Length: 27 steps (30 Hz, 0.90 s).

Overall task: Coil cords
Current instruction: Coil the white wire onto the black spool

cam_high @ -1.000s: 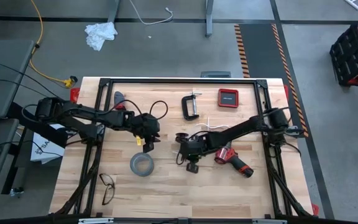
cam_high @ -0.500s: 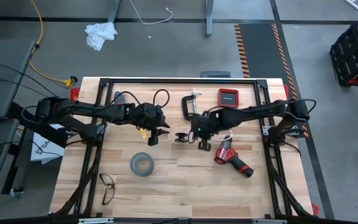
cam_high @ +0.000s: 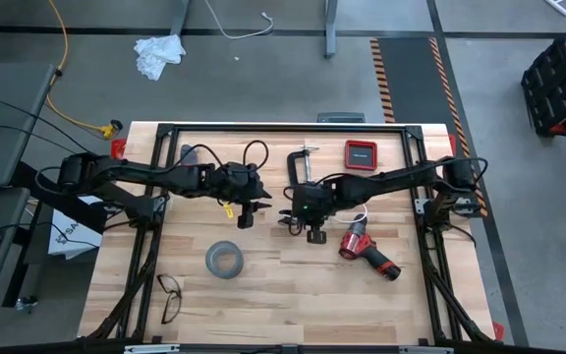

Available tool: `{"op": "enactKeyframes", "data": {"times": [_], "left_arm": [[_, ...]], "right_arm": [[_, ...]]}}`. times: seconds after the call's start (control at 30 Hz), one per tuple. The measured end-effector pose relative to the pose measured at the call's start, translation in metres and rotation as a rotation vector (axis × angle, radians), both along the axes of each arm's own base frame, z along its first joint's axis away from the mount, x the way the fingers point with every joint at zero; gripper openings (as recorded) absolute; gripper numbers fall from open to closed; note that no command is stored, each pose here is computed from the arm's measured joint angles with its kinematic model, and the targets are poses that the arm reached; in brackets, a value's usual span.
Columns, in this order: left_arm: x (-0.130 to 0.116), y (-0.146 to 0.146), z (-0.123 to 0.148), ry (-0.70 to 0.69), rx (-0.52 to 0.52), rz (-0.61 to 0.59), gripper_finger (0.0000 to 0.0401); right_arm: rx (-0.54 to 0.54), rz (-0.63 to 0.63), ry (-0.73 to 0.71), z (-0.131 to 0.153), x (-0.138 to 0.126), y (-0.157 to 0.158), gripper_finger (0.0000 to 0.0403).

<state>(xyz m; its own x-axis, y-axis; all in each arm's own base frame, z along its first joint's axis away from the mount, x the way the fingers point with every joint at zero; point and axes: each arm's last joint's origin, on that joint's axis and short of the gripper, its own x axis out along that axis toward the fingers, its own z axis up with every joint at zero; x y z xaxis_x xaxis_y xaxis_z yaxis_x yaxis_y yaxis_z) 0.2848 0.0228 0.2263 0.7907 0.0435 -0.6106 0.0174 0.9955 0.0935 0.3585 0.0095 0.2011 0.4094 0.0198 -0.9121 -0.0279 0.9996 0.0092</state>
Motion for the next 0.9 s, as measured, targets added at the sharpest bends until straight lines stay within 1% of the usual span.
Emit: {"op": "enactKeyframes", "data": {"times": [0.07, 0.17, 0.37, 0.47, 0.6, 0.77, 0.9], "left_arm": [[0.003, -0.001, -0.005, 0.017, -0.003, -0.005, 0.0115], [0.007, -0.003, -0.013, 0.034, -0.006, -0.015, 0.0115], [0.019, -0.009, -0.022, 0.002, -0.022, -0.044, 0.0115], [0.020, -0.011, -0.025, 0.009, -0.078, -0.044, 0.0115], [0.020, -0.010, -0.025, 0.010, -0.147, -0.042, 0.0115], [0.021, -0.011, -0.027, 0.017, -0.155, -0.056, 0.0115], [0.024, -0.011, -0.036, 0.044, -0.124, -0.066, 0.0115]], "right_arm": [[-0.015, 0.015, 0.006, 0.000, -0.001, 0.003, 0.0000], [-0.035, -0.002, 0.009, 0.000, -0.001, 0.002, 0.0000], [-0.057, -0.022, 0.013, 0.000, -0.001, -0.004, 0.0000], [-0.038, -0.002, 0.026, -0.001, -0.002, -0.003, 0.0000], [-0.038, 0.012, 0.031, -0.001, -0.003, -0.002, 0.0000], [-0.047, 0.009, 0.041, -0.001, -0.004, -0.005, 0.0000], [-0.047, 0.007, 0.052, -0.002, -0.005, -0.006, 0.0000]]}}
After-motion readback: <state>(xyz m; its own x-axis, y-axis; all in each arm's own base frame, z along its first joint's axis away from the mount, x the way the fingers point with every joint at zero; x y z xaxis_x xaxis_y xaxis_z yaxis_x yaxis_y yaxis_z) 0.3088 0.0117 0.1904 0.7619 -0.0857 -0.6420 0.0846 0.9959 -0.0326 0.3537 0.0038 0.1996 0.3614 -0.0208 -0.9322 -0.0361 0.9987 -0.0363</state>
